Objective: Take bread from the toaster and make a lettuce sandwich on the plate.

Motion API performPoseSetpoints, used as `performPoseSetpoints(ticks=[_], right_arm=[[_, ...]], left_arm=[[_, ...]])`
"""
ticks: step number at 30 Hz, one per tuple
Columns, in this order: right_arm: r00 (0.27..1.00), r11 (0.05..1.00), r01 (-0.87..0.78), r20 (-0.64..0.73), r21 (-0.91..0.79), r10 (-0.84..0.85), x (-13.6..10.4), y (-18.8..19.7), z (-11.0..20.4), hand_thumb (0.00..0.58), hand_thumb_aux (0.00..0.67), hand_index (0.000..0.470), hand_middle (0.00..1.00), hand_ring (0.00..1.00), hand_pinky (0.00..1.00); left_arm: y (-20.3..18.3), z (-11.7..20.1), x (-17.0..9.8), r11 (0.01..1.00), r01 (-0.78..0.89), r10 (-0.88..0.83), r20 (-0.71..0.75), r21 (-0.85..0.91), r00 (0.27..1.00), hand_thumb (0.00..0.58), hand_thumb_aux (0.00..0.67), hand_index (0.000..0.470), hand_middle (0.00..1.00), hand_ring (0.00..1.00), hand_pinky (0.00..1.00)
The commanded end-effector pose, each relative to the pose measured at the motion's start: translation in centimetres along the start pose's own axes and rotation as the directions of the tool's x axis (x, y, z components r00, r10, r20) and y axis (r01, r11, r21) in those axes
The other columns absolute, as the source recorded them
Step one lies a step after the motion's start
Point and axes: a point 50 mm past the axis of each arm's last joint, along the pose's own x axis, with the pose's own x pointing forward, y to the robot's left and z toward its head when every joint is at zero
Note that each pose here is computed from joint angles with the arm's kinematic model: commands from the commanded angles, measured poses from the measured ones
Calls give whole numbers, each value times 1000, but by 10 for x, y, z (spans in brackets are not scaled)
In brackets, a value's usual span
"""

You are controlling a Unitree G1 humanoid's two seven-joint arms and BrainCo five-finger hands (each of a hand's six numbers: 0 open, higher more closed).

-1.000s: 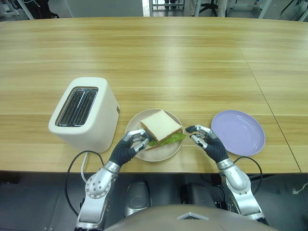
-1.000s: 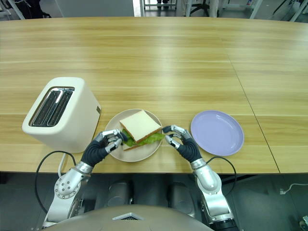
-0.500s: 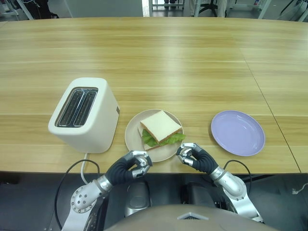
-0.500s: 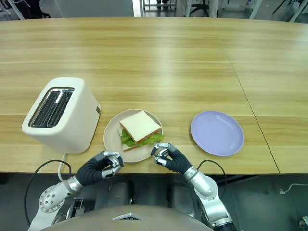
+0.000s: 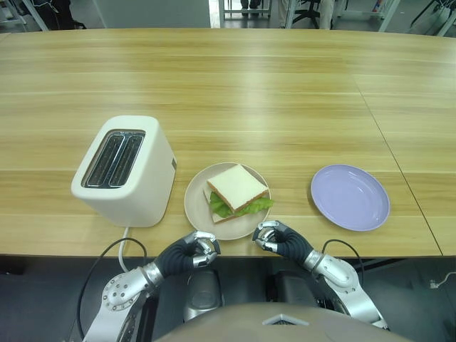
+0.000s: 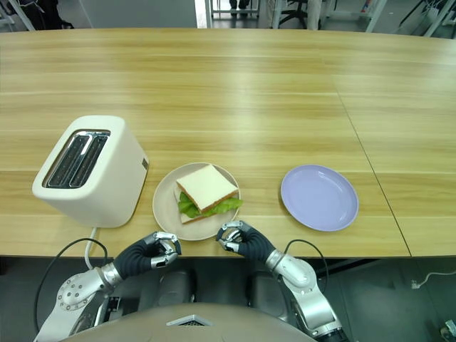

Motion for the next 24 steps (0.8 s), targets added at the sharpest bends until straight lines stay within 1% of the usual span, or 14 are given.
performPoseSetpoints(ticks=[1,6,12,15,19,20,24], right_arm=[[994,1000,10,-108,21,-8,1,0,-18,580,670,460,1000,1000,1000],[986,997,11,-164,79,2,1,-1,-26,580,670,460,1000,1000,1000],[983,988,-6,-180,157,35,3,2,-26,580,670,460,1000,1000,1000],[985,987,-4,-172,162,32,8,2,-24,580,670,460,1000,1000,1000],[989,985,14,-148,174,13,14,-2,-18,580,670,460,1000,1000,1000],[989,985,15,-146,174,11,16,-2,-18,580,670,460,1000,1000,1000],[992,984,35,-126,173,-13,24,-6,-15,580,670,460,1000,1000,1000]], left_arm=[[2,-12,7,1000,-5,5,-73,2,997,580,670,460,1000,1000,1000],[0,-17,8,999,25,-27,-102,-27,994,580,670,460,1000,1000,1000],[-2,-19,5,991,61,-74,-114,-118,991,580,670,460,1000,1000,1000],[2,-18,8,995,37,-51,-147,-94,988,580,670,460,1000,1000,1000],[13,-18,18,996,-59,45,-190,-68,981,580,670,460,1000,1000,1000],[15,-17,20,996,-61,48,-190,-64,981,580,670,460,1000,1000,1000],[30,-13,36,991,-129,117,-203,-43,972,580,670,460,1000,1000,1000]])
